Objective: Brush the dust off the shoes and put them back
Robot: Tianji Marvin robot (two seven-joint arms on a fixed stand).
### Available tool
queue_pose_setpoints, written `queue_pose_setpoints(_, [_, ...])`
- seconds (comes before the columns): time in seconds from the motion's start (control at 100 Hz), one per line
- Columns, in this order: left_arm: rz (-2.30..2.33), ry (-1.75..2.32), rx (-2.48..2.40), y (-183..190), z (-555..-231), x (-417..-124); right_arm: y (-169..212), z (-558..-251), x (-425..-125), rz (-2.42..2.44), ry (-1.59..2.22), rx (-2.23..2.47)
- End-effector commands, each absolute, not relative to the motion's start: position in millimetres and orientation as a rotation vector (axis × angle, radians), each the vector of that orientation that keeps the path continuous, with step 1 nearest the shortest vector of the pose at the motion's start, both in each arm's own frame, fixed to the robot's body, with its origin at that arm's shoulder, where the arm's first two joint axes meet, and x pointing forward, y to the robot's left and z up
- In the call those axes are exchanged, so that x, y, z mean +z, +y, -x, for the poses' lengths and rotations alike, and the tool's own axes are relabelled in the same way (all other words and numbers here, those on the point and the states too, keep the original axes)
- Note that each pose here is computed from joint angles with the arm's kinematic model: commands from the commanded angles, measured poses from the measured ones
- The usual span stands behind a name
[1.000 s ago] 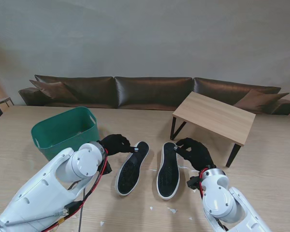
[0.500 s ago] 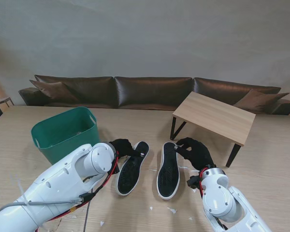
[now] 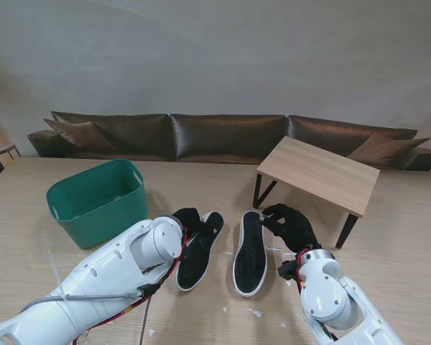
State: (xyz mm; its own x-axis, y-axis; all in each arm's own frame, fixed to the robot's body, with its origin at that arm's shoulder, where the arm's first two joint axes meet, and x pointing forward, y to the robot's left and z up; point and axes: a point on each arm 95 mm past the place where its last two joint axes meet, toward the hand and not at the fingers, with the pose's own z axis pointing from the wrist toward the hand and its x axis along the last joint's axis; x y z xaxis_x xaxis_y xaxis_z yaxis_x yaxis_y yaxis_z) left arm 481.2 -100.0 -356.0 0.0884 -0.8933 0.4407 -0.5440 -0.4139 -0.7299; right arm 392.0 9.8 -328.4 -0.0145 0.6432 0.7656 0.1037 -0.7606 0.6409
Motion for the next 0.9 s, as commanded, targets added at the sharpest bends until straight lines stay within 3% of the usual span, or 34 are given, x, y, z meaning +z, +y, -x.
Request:
queue_pose_setpoints(0.0, [2.039, 1.437, -1.23, -108, -473, -369, 14, -391, -330, -1.881, 0.79, 1.837])
queue_pose_setpoints(0.3, [2.049, 1.358, -1.297, -101, -467, -372, 14, -392, -331, -1.88, 0.785, 1.838])
queue_pose_setpoints(0.89, [1.934, 1.247, -1.742, -60, -440, -320, 35, -395, -321, -1.799, 0.82, 1.908])
